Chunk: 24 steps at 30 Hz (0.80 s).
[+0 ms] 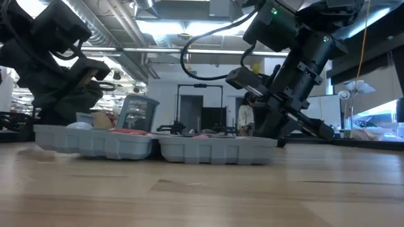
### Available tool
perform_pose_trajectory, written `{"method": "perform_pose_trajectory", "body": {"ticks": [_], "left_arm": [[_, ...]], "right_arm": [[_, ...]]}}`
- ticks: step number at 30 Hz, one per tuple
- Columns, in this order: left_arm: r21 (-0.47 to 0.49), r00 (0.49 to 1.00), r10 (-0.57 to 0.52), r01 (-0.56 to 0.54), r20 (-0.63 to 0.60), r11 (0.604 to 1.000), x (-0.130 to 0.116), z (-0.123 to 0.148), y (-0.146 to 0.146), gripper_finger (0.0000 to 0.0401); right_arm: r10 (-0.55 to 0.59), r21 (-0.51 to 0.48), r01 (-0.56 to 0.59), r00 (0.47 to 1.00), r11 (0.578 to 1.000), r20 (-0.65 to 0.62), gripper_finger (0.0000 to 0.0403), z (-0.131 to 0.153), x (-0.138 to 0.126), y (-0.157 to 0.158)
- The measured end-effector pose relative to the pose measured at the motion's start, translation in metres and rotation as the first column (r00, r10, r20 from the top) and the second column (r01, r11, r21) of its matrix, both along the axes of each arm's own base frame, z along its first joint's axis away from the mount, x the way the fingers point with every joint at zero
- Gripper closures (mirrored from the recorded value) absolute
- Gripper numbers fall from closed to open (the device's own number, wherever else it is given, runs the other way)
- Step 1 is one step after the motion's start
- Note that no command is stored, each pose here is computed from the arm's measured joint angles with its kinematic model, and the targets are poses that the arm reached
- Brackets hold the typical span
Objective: Prefit tool cases
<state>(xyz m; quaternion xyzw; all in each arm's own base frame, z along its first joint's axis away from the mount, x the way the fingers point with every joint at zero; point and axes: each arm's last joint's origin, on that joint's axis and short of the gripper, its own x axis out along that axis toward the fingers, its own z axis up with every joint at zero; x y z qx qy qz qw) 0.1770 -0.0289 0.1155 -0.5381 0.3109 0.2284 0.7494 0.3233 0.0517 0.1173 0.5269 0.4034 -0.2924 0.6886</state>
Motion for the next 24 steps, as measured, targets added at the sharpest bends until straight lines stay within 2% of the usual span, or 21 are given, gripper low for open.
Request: {"method": "perform_pose_trajectory", "body": {"ticks": [14,17,21,24], "left_arm": [[-0.022,0.994,0.008,-0.005,0.108,1.0,-0.003,0.025,0.001,0.0401],[-0.037,0.988,0.021,-0.015,0.154,0.999,-0.004,0.032,0.001,0.0401],[-0.049,0.957,0.063,-0.051,0.284,0.997,0.0,0.049,0.002,0.0401],[-0.025,0.955,0.089,-0.086,0.282,0.996,-0.002,0.048,0.003,0.0401]], "right_arm": [[0.001,-0.001,-0.001,1.0,1.0,-0.01,0.0403,-0.001,-0.001,0.0],[0.001,-0.001,-0.001,1.0,1.0,-0.01,0.0403,-0.001,-0.001,0.0],[0.001,0.002,-0.001,1.0,1.0,0.008,0.0403,-0.001,0.001,0.0],[0.001,0.005,-0.001,1.0,1.0,0.028,0.0403,0.0,0.003,0.0]]}}
